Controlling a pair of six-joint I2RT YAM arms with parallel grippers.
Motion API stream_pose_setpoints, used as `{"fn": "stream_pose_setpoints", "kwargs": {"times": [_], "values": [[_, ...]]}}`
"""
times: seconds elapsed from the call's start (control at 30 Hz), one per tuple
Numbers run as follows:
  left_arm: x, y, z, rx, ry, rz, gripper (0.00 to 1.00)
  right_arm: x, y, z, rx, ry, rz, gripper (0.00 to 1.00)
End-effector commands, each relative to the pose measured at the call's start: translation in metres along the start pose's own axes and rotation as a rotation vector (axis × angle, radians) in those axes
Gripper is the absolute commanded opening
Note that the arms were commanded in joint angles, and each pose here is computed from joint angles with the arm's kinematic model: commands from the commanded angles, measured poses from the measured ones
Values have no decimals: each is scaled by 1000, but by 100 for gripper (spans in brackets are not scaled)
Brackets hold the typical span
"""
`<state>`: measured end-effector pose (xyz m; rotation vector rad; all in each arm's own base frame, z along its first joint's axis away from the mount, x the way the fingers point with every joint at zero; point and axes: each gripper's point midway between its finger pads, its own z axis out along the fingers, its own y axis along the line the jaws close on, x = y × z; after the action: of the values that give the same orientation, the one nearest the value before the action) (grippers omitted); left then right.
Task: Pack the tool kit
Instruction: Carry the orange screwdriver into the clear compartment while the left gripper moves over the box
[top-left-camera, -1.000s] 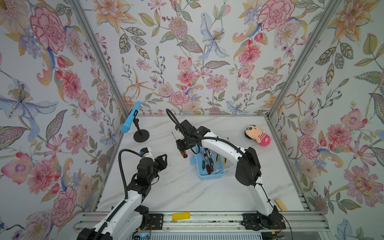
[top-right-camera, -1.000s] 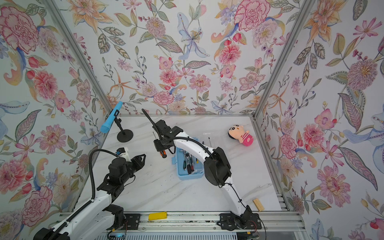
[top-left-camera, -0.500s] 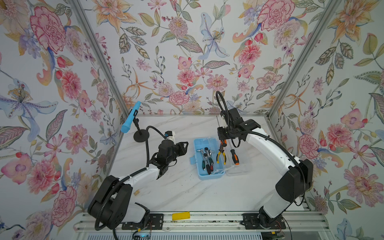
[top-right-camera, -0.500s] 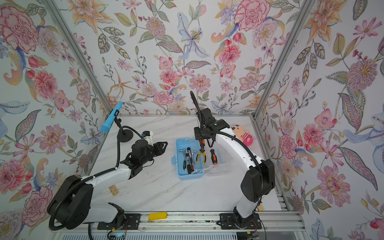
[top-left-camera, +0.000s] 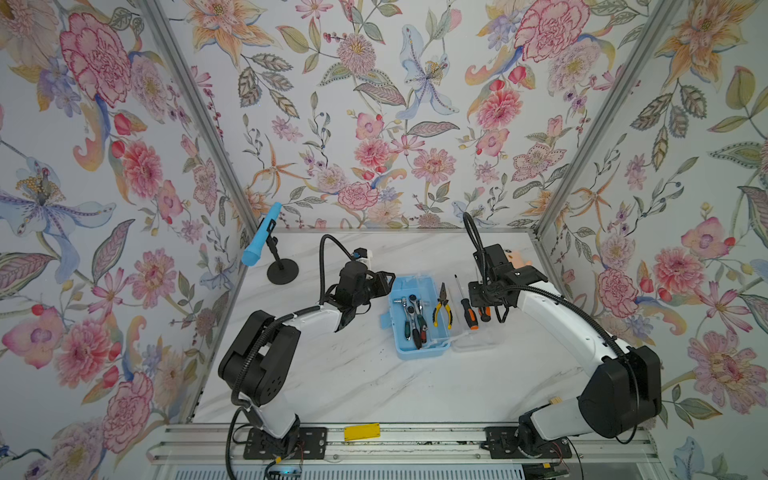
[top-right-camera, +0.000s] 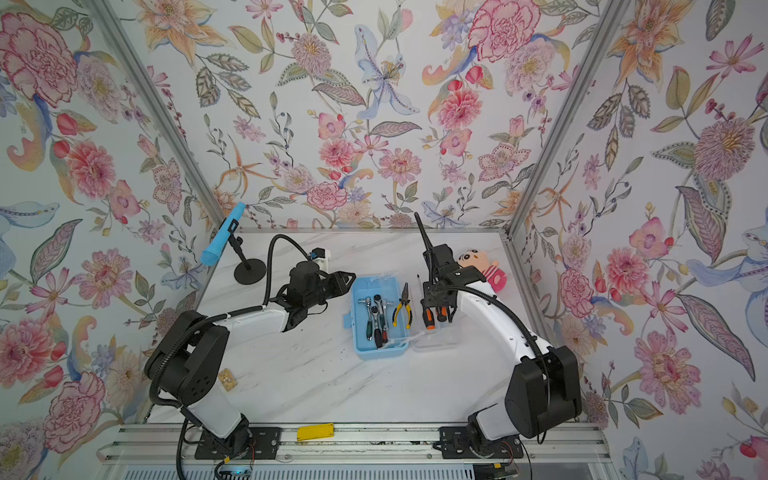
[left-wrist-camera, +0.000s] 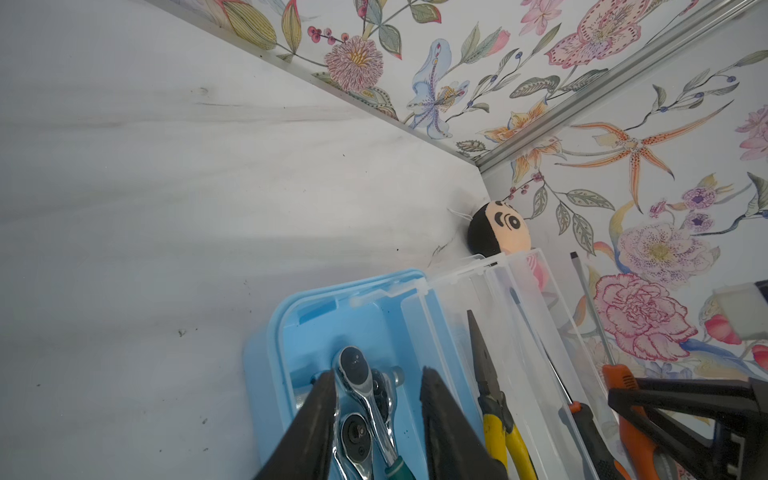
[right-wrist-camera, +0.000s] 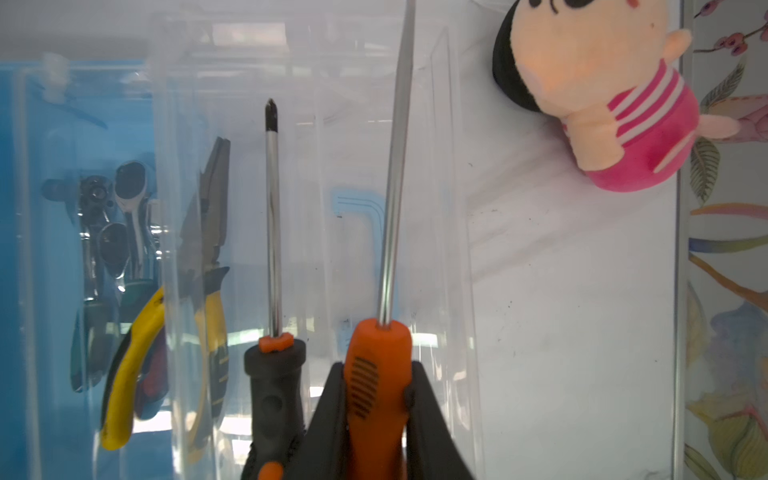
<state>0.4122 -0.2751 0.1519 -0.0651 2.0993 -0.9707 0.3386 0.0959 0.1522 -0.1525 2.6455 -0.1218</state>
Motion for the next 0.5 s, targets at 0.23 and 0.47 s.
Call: {"fn": "stream_pose_setpoints", "kwargs": {"times": [0.23, 0.47], "values": [[13, 1, 6, -9, 35, 44, 37, 6, -11, 14, 58, 5, -22, 0], [15, 9, 8, -57, 54, 72, 37, 9, -2, 16, 14, 29, -13, 4]]}}
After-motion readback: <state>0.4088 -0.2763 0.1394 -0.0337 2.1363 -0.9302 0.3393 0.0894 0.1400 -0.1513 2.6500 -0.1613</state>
